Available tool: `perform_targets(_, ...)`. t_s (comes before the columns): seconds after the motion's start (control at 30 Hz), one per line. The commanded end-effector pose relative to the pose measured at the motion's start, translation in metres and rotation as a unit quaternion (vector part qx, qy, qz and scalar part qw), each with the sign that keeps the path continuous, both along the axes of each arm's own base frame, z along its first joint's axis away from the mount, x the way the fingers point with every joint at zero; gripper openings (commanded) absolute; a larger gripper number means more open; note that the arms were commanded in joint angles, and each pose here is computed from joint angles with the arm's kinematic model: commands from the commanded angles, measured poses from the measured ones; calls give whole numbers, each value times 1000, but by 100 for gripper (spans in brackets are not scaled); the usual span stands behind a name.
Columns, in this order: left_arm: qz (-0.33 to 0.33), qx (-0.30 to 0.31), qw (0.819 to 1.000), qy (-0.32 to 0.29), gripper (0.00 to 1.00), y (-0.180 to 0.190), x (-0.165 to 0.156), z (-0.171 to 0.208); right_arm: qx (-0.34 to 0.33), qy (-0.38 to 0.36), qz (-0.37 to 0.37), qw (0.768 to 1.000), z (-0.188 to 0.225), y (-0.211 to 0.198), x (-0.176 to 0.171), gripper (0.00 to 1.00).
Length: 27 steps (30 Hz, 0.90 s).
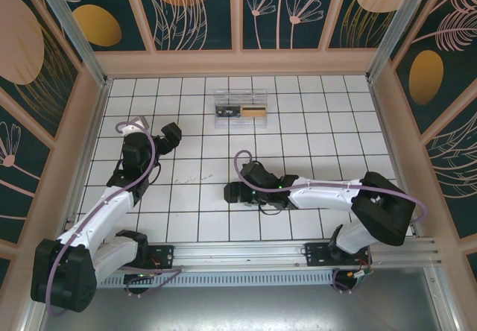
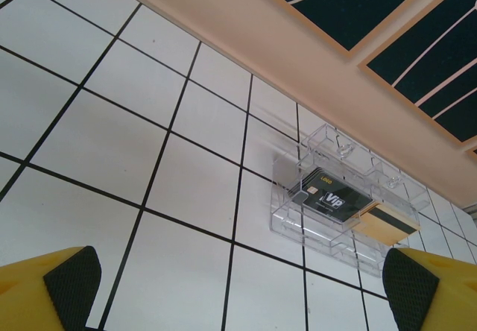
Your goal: Take the credit cards out of the card holder
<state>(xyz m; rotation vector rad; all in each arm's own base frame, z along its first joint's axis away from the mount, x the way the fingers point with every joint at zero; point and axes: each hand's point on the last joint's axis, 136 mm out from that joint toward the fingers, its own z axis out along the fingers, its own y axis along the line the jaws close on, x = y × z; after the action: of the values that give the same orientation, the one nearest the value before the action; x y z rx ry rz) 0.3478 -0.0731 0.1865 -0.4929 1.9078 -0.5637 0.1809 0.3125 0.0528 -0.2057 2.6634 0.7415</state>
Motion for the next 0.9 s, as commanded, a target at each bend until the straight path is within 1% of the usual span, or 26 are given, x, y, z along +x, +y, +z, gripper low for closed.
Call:
perform_targets(0.0,-9,6,1000,-2,99,-3,0,3,-6,7,5,1000,3,-6,-13,93)
perform_targets(0.1,-8,6,1000,-2,99,-3,0,3,-17,-17,21,999,24,0,-25,94)
perform_targets(0.17,-9,6,1000,-2,99,-3,0,4,-22,-8,22,999,24,-2,-36,94)
perform_targets(0.33,-7,6,1000,-1,98,-3,1,3,-24,30,30,999,-1,-8,-68,94)
perform_targets(0.47,-9,5,1000,1,99,-4,1,2,-45,45,21,998,-22,-19,-72,94)
perform_targets(0.57,-9,6,1000,3,98,-4,0,2,-54,47,17,997,-26,-24,-66,95)
perform_targets(0.67,-11,5,1000,4,98,-4,1,2,-65,40,-2,997,-26,-37,-49,95)
perform_targets(0.87,-16,5,1000,12,98,-7,1,-3,-29,20,-21,999,-12,-41,1,95)
